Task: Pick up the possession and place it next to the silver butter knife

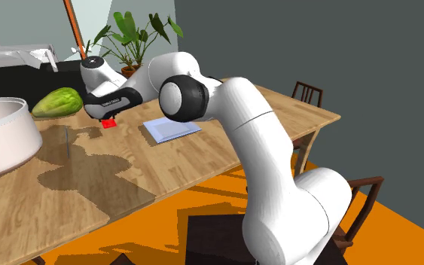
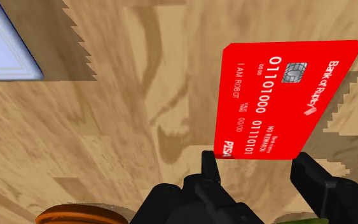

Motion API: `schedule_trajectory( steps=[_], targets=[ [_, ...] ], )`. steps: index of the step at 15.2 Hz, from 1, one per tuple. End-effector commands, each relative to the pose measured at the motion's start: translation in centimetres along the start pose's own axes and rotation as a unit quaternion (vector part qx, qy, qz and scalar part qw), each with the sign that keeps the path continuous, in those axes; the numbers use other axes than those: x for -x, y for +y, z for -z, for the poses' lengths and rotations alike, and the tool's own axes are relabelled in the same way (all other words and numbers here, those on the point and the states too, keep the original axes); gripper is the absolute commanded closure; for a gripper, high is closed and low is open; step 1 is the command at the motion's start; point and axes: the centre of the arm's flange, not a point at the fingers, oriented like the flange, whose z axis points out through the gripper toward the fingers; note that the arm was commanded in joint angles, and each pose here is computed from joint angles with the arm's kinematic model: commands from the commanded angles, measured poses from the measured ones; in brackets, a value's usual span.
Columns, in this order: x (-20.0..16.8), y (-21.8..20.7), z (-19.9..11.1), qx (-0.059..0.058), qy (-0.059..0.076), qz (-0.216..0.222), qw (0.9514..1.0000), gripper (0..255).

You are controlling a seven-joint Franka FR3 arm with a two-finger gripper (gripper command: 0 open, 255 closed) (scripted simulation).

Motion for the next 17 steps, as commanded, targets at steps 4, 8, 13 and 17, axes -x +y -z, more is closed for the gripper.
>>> schedule_trajectory(
  steps=[4,8,13,17],
  targets=[
    [1.4,0.0,-2.2,0.0,0.0,0.0,1.0,255],
    [2.8,0.0,-4.4,0.0,0.0,0.0,1.0,255],
    [2.8,0.0,-4.4,0.0,0.0,0.0,1.0,255],
    [2.8,0.0,-4.4,0.0,0.0,0.0,1.0,0]
  ],
)
